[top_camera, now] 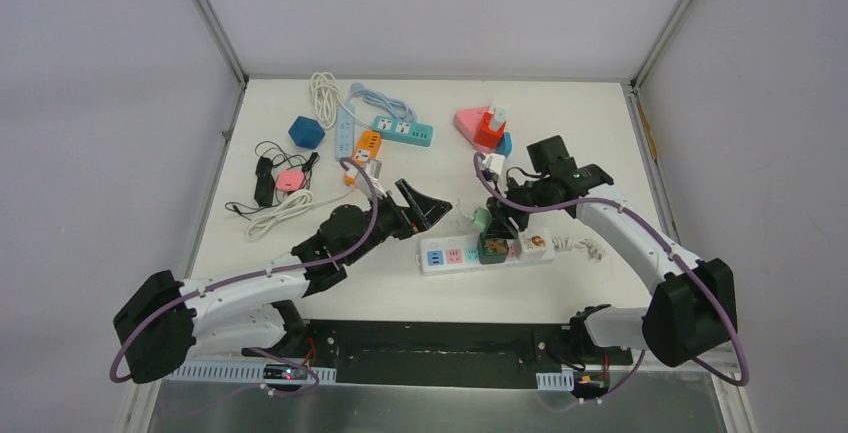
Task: Pull the plug off the socket
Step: Place the plug at the center of the board.
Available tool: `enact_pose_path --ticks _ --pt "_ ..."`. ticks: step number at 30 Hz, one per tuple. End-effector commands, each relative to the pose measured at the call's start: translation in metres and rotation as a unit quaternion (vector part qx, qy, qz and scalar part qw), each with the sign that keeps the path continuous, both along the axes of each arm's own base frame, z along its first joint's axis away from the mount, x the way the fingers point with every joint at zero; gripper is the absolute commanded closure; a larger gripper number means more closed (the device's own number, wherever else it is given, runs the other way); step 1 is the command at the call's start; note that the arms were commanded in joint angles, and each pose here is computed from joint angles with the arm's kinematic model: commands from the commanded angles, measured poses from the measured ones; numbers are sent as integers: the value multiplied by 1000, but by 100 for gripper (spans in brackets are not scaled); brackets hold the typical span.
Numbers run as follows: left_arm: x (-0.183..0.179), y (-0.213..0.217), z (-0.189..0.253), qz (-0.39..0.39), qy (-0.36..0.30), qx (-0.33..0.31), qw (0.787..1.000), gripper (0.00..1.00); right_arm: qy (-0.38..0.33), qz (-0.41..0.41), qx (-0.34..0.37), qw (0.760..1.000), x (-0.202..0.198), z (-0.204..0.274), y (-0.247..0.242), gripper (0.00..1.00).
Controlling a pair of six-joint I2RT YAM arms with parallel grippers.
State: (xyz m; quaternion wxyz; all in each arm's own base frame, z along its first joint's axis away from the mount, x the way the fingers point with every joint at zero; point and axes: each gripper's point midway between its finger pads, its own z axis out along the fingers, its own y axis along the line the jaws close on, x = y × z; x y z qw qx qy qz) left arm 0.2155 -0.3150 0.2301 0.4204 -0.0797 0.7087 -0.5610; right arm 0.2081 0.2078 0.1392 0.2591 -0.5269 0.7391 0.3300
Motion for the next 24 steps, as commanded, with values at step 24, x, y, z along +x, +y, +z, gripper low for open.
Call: enact_pose_path --ticks 24 --pt "-2 68 -30 81 -47 108 990 1 -63 -154 56 985 53 62 -73 100"
